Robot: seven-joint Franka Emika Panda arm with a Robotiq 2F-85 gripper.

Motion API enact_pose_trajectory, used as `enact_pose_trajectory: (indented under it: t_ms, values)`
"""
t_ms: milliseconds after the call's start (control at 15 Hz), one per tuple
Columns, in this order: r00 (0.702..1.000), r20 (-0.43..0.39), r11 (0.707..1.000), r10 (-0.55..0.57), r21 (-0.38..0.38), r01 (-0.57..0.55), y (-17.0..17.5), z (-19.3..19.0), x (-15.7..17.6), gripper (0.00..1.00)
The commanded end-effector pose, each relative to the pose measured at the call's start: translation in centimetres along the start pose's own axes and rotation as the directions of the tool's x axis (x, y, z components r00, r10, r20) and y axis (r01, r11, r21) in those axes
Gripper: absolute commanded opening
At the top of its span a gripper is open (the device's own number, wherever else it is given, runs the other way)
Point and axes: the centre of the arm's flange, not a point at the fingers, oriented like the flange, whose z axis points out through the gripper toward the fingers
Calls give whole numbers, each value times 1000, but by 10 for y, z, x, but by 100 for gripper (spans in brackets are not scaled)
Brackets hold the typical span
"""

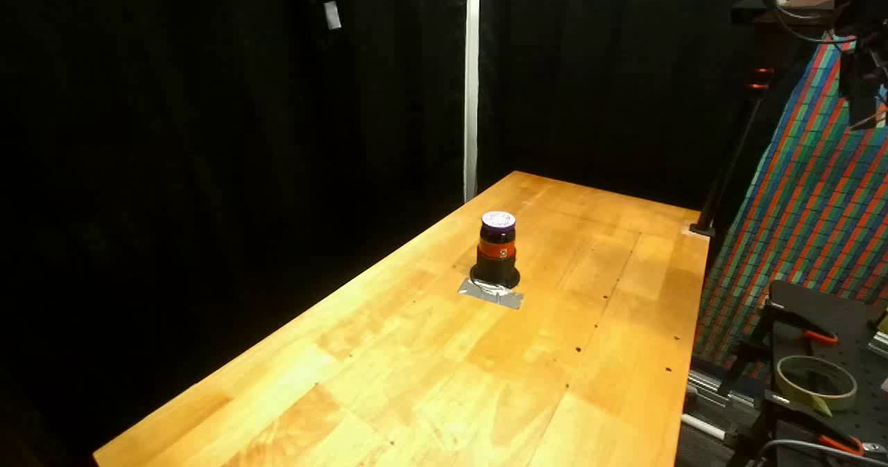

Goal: Put the rubber band around the jar.

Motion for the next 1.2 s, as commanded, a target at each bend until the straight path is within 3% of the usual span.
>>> enact_pose_trajectory:
  t_ms: [0, 667, 800, 867, 1133]
  values:
    - [1000, -3, 1000, 0, -1, 0, 0, -1, 0, 100]
    - [1000, -14, 1000, 12, -14, -13, -5, -6, 5, 100]
    - [998, -9, 995, 67, -72, -67, -30, -22, 40, 100]
    - [992, -9, 985, 123, -123, -123, -46, -32, 69, 100]
    - [967, -46, 933, 250, -254, -254, -89, -39, 136, 100]
